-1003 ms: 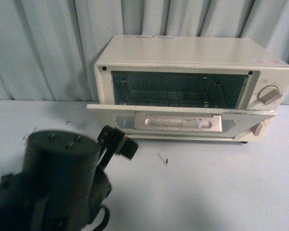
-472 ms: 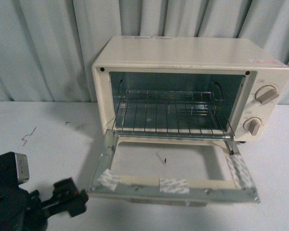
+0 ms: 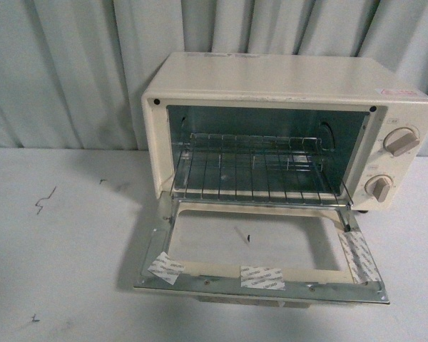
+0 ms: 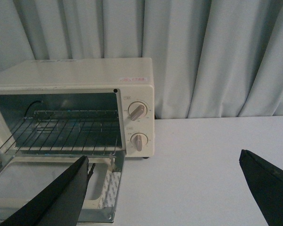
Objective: Open oven
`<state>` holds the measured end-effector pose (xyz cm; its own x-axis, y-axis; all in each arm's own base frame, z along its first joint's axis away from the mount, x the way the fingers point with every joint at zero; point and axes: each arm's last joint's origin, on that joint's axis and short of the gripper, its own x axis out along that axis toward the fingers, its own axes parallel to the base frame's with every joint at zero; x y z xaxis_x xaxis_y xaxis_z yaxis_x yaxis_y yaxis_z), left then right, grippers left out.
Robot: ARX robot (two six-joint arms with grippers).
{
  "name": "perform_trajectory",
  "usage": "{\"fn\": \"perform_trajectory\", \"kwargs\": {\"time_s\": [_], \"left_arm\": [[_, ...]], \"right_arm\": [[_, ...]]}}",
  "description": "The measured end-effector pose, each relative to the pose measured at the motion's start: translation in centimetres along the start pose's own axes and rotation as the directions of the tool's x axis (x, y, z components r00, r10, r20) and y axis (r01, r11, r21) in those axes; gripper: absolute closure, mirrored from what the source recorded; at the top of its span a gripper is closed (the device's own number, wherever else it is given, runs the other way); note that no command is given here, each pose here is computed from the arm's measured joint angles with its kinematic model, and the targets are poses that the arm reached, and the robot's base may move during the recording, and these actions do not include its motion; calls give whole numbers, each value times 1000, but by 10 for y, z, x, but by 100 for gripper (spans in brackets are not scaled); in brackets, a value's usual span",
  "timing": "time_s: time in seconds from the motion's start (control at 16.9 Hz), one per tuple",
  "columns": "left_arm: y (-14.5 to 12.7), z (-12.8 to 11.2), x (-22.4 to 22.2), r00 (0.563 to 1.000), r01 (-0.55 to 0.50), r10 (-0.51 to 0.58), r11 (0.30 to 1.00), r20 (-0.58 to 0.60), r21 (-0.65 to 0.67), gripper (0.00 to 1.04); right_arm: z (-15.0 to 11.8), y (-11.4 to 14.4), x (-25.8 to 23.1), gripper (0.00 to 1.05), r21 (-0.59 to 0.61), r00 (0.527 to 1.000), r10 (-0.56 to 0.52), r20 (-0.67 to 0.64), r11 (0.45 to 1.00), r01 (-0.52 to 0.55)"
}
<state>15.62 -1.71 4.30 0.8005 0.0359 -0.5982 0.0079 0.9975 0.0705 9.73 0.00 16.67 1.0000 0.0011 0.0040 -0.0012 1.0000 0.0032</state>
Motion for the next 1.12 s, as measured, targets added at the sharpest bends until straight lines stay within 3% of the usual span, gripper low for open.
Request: {"fn": "perform_trajectory", "kwargs": {"time_s": [0.12,0.18,0.3,0.35,0.47,1.0,1.12], "left_arm": [[3,30,-10,978,16,-9,999,208,-34,103],[6,46,-19,946,28,-11,998,324,-48,103],[19,77,-45,821,52,-3,996,571,-70,103],[25,86,-71,781,45,12,996,624,-76,103],[26,82,-94,774,47,11,996,633,-75,103],[26,79,-103,779,46,11,996,627,-75,103],[25,74,-105,801,46,8,996,598,-75,103]], "right_arm": [[0,0,0,6,0,1000,-1,-1,1000,1],[0,0,0,6,0,1000,-1,0,1000,1],[0,0,0,6,0,1000,-1,-1,1000,1],[0,0,0,6,0,1000,-1,0,1000,1],[0,0,0,6,0,1000,-1,0,1000,1],[0,0,0,6,0,1000,-1,0,1000,1],[0,0,0,6,0,1000,-1,0,1000,1]]}}
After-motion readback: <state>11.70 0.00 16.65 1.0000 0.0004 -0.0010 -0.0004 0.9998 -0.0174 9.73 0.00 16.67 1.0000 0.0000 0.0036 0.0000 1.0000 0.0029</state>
